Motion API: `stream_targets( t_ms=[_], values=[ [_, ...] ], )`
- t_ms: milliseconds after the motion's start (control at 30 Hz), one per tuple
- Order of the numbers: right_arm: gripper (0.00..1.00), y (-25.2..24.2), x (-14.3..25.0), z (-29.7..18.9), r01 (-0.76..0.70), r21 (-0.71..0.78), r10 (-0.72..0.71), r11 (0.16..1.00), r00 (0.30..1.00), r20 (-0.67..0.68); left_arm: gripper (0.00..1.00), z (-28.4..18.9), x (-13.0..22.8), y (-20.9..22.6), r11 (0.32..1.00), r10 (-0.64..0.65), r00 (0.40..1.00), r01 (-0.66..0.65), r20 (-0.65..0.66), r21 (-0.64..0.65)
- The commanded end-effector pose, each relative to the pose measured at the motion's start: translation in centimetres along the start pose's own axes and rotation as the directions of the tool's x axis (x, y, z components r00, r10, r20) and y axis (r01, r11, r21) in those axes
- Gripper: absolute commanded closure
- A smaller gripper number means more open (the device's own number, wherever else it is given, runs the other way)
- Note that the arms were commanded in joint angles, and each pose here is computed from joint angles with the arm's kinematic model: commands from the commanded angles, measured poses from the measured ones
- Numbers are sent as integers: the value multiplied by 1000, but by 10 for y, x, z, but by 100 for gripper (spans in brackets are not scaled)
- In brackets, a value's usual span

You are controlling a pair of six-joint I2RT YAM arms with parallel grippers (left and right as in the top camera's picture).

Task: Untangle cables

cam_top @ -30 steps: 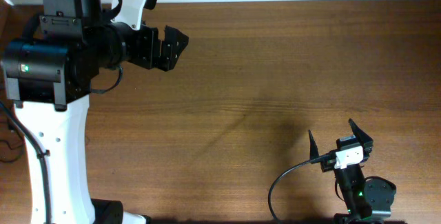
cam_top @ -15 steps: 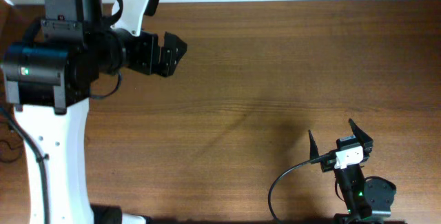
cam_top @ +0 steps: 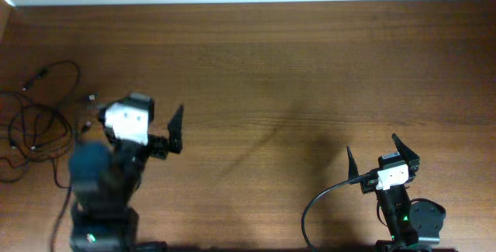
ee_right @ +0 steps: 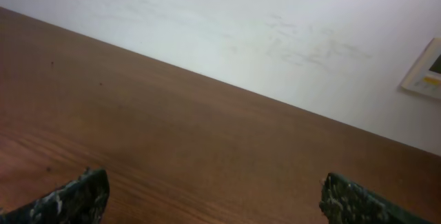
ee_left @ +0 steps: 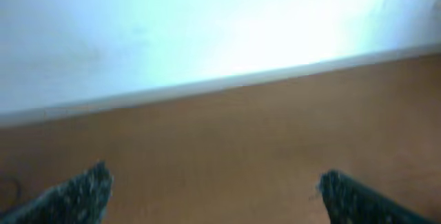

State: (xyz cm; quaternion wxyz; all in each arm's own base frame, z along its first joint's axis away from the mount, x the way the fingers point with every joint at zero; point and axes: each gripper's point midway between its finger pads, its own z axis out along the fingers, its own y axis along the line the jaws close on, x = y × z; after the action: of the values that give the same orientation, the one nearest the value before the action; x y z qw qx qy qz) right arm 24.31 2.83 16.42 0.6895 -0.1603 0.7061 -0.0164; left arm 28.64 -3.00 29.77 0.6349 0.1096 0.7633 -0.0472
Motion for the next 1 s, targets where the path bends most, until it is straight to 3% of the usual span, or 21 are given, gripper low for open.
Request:
stream_targets(
  t_ms=[0, 133, 267, 467, 967],
  values=[
    [1, 1, 2, 0, -15, -6, 15, 1000, 1000, -2, 1, -11, 37, -5, 994, 105, 989, -102, 103, -31],
    [1, 1, 2, 0, -15, -6, 15, 1000, 1000, -2, 1, -21, 68, -7, 980, 194, 966, -182, 169, -85],
    [1, 1, 2, 0, -15, -6, 15, 1000, 1000, -2, 1, -22, 101, 4, 971, 193, 970, -168, 149, -168],
    [1, 1, 2, 0, -15, -6, 15, 1000, 1000, -2, 0, -18, 145, 3, 973, 173, 981, -157, 83, -169],
    [1, 1, 2, 0, -15, -6, 15, 1000, 1000, -2, 1, -18, 144, 3, 973, 173, 981, -157, 86, -169]
  ],
)
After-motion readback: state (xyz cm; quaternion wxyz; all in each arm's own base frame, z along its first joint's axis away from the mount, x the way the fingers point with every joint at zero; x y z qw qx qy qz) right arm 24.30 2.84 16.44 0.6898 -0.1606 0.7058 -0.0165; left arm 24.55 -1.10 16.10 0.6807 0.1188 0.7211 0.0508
